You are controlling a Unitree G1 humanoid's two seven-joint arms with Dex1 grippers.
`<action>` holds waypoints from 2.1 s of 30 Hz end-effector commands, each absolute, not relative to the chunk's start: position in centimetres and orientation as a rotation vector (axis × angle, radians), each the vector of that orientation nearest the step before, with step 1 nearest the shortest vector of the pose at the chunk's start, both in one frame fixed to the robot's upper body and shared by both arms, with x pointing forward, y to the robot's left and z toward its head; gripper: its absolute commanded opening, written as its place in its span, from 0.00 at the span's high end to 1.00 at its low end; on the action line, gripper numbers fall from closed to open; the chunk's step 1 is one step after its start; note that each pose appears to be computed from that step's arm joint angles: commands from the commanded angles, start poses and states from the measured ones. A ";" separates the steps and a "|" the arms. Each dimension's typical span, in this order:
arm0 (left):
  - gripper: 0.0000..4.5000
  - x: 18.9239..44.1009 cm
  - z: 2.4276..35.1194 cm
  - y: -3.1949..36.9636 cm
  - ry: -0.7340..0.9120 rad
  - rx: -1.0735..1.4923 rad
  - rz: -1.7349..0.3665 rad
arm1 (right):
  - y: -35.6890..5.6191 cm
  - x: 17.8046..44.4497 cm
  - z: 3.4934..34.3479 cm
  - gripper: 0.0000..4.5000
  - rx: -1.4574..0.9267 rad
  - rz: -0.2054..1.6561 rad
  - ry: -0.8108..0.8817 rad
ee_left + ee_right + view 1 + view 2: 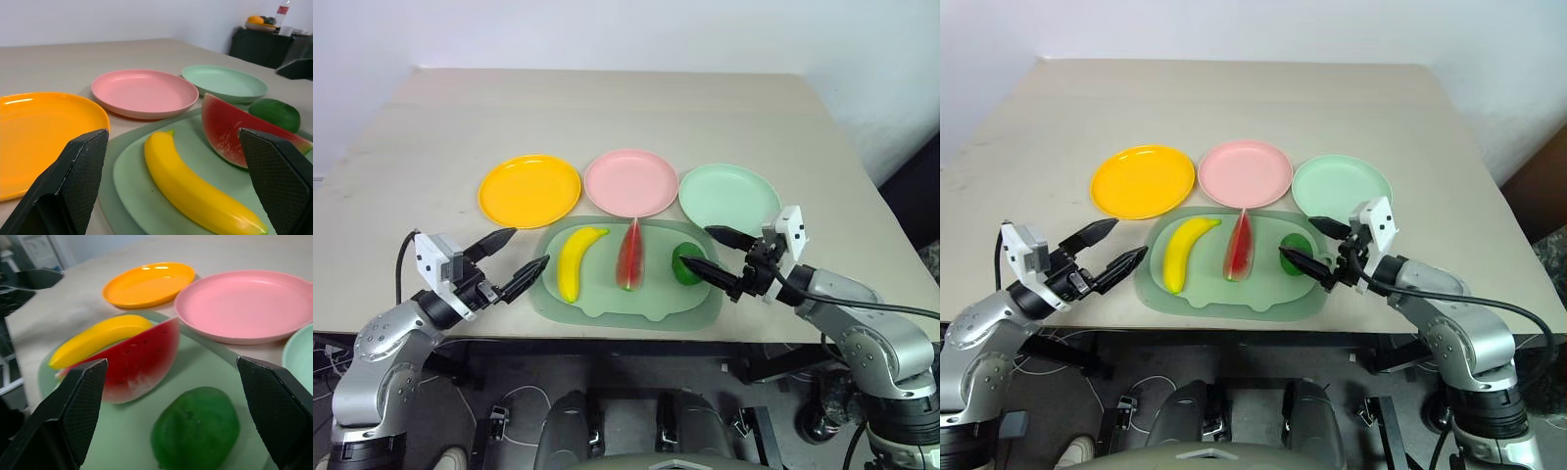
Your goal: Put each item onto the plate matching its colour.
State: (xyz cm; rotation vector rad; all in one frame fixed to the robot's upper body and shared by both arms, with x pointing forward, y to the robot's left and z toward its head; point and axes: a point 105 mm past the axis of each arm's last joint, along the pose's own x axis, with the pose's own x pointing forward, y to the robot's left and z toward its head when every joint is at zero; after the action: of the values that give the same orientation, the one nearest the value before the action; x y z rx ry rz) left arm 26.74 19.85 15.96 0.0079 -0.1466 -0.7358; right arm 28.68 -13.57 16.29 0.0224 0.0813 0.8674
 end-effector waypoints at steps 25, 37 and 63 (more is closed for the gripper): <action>0.00 28.9 17.8 18.4 -0.191 0.058 -0.844 | -11.4 30.7 11.9 0.04 0.047 0.703 0.376; 0.00 28.5 17.4 18.8 -0.201 0.068 -0.803 | -13.4 32.8 18.8 0.40 -0.043 0.718 0.141; 0.00 26.8 17.2 19.6 -0.214 0.084 -0.708 | -19.3 42.0 18.8 0.01 -0.256 0.524 0.087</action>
State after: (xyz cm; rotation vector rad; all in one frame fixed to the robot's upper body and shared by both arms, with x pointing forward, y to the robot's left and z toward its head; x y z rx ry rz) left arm 27.15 19.49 15.87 0.0499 -0.1625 -0.7086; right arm 42.43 -18.81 15.96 -0.2562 0.1786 0.5268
